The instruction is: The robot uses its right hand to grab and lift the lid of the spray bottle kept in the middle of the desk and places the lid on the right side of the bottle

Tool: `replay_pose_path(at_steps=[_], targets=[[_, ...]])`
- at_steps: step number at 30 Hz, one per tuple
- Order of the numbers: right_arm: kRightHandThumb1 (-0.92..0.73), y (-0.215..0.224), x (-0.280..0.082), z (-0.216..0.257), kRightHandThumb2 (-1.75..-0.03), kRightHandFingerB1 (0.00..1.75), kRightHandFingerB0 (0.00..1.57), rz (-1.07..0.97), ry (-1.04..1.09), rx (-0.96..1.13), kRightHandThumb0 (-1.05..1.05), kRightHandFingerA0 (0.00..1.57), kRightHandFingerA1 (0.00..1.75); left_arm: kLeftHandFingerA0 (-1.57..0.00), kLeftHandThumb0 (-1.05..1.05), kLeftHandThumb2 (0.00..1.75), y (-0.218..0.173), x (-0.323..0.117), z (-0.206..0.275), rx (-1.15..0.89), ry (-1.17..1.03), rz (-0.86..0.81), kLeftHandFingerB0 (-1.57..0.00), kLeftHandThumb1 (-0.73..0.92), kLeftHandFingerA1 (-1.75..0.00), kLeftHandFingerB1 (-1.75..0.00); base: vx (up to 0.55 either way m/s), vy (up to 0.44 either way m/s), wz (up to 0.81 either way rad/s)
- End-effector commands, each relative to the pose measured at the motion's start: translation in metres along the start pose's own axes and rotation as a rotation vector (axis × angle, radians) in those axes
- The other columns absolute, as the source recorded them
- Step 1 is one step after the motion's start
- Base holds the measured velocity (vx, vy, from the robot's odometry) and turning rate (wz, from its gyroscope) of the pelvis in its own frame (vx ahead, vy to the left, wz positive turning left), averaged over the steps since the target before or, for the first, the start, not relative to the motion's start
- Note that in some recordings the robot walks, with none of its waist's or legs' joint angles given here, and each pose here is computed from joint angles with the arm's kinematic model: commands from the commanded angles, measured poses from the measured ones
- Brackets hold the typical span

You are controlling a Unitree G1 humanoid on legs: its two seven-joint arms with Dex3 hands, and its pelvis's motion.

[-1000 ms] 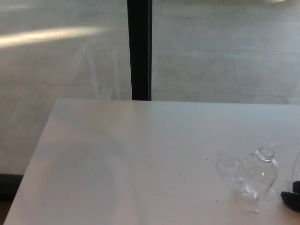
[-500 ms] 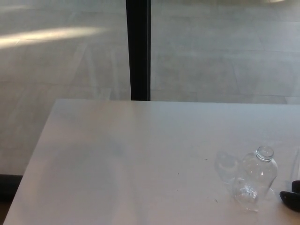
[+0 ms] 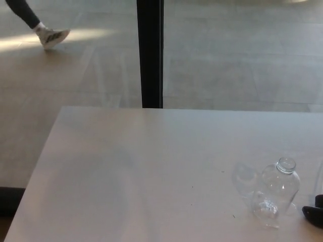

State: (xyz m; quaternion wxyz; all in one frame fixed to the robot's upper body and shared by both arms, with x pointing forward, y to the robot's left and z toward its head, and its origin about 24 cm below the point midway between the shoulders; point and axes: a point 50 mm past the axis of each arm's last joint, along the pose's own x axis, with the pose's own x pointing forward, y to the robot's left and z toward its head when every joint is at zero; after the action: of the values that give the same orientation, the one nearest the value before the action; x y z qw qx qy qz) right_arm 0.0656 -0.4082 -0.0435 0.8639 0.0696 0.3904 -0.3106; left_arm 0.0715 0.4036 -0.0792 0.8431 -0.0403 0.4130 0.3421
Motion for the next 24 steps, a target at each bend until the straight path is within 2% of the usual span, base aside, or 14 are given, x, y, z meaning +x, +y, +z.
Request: replay_pose_path(at_steps=[1,6,8,9,10,11,12,15,16,18,19,20,21,24], targets=[[-0.6,-0.0048,0.0003,0.0058,-0.61,0.64,0.3,0.042,0.009,-0.059,-0.79,0.4,0.83,-0.48,-0.58,0.61,0.0058,-0.0005,0.0033,-0.003,-0.001,0.021,-0.28,0.7,-0.59,-0.4,0.0,0.0,0.0],[-0.46,-0.0045,-0.0001,0.0051,-0.92,0.64,0.31,0.075,0.02,-0.075,-0.75,0.41,0.77,-0.49,-0.59,0.61,0.0059,-0.0006,0.0029,-0.005,0.0,0.02,-0.29,0.7,-0.58,-0.4,0.0,0.0,0.0],[-0.6,-0.004,-0.0005,0.0039,-0.58,0.61,0.35,0.081,0.035,-0.067,-0.74,0.36,0.8,-0.51,-0.59,0.61,0.0056,-0.0005,0.003,0.01,0.004,0.017,-0.29,0.71,-0.6,-0.41,0.0,0.0,0.0],[-0.48,-0.0027,-0.0008,0.0052,-0.93,0.64,0.33,0.085,0.029,-0.066,-0.74,0.36,0.73,-0.48,-0.64,0.91,0.0044,0.0,0.0047,0.013,0.0,0.015,-0.21,0.56,-0.66,-0.5,0.0,0.0,0.0],[-0.6,-0.0021,-0.001,0.0057,-0.58,0.61,0.36,0.085,0.023,-0.067,-0.68,0.37,0.8,-0.49,-0.64,0.91,0.004,0.0003,0.0054,0.014,-0.002,0.015,-0.21,0.55,-0.65,-0.5,0.0,0.0,0.0],[-0.47,-0.0019,-0.0006,0.0056,-0.93,0.65,0.37,0.078,0.022,-0.08,-0.71,0.34,0.71,-0.49,-0.64,0.91,0.0041,0.0002,0.0052,0.018,-0.001,0.014,-0.21,0.56,-0.65,-0.5,0.0,0.0,0.0],[-0.61,-0.0014,-0.0011,0.0057,-0.58,0.64,0.38,0.085,0.024,-0.088,-0.7,0.35,0.82,-0.5,-0.63,0.92,0.0041,0.0001,0.005,0.018,-0.001,0.014,-0.23,0.56,-0.65,-0.51,0.0,0.0,0.0],[-0.46,-0.002,-0.0012,0.0049,-0.92,0.67,0.39,0.09,0.025,-0.09,-0.7,0.36,0.74,-0.55,-0.59,0.61,0.0042,0.0,0.0043,0.012,0.0,0.009,-0.31,0.71,-0.58,-0.4,0.0,0.0,0.0],[-0.6,-0.0018,-0.001,0.0049,-0.58,0.63,0.39,0.086,0.026,-0.091,-0.67,0.37,0.83,-0.51,-0.63,0.92,0.004,0.0,0.0045,0.008,-0.001,0.009,-0.23,0.54,-0.67,-0.52,0.0,0.0,0.0],[-0.61,-0.0015,-0.0007,0.0051,-0.58,0.61,0.4,0.083,0.025,-0.12,-0.68,0.38,0.81,-0.5,-0.62,0.91,0.0029,0.0007,0.0062,0.008,-0.001,0.013,-0.23,0.55,-0.66,-0.52,0.0,0.0,0.0],[-0.46,-0.0013,-0.0011,0.0054,-0.93,0.67,0.41,0.081,0.023,-0.121,-0.66,0.37,0.73,-0.52,-0.58,0.61,0.0026,0.0008,0.0067,0.01,-0.002,0.009,-0.28,0.71,-0.58,-0.4,0.0,0.0,0.0],[-0.6,-0.0007,-0.0019,0.0062,-0.57,0.64,0.4,0.08,0.021,-0.117,-0.69,0.4,0.84,-0.5,-0.64,0.91,0.0026,0.0007,0.0064,0.01,-0.001,0.008,-0.22,0.56,-0.66,-0.5,0.0,0.0,0.0],[-0.61,-0.0003,-0.0017,0.007,-0.57,0.64,0.4,0.079,0.022,-0.12,-0.68,0.39,0.84,-0.57,-0.6,0.61,0.0025,0.0008,0.0061,0.008,0.002,0.011,-0.3,0.7,-0.59,-0.4,0.0,0.0,0.0],[-0.61,-0.0002,-0.0004,0.0074,-0.57,0.64,0.41,0.073,0.024,-0.138,-0.68,0.41,0.85,-0.58,-0.6,0.6,0.0027,0.0008,0.0059,0.008,0.001,0.011,-0.31,0.7,-0.59,-0.4,0.0,0.0,0.0]])
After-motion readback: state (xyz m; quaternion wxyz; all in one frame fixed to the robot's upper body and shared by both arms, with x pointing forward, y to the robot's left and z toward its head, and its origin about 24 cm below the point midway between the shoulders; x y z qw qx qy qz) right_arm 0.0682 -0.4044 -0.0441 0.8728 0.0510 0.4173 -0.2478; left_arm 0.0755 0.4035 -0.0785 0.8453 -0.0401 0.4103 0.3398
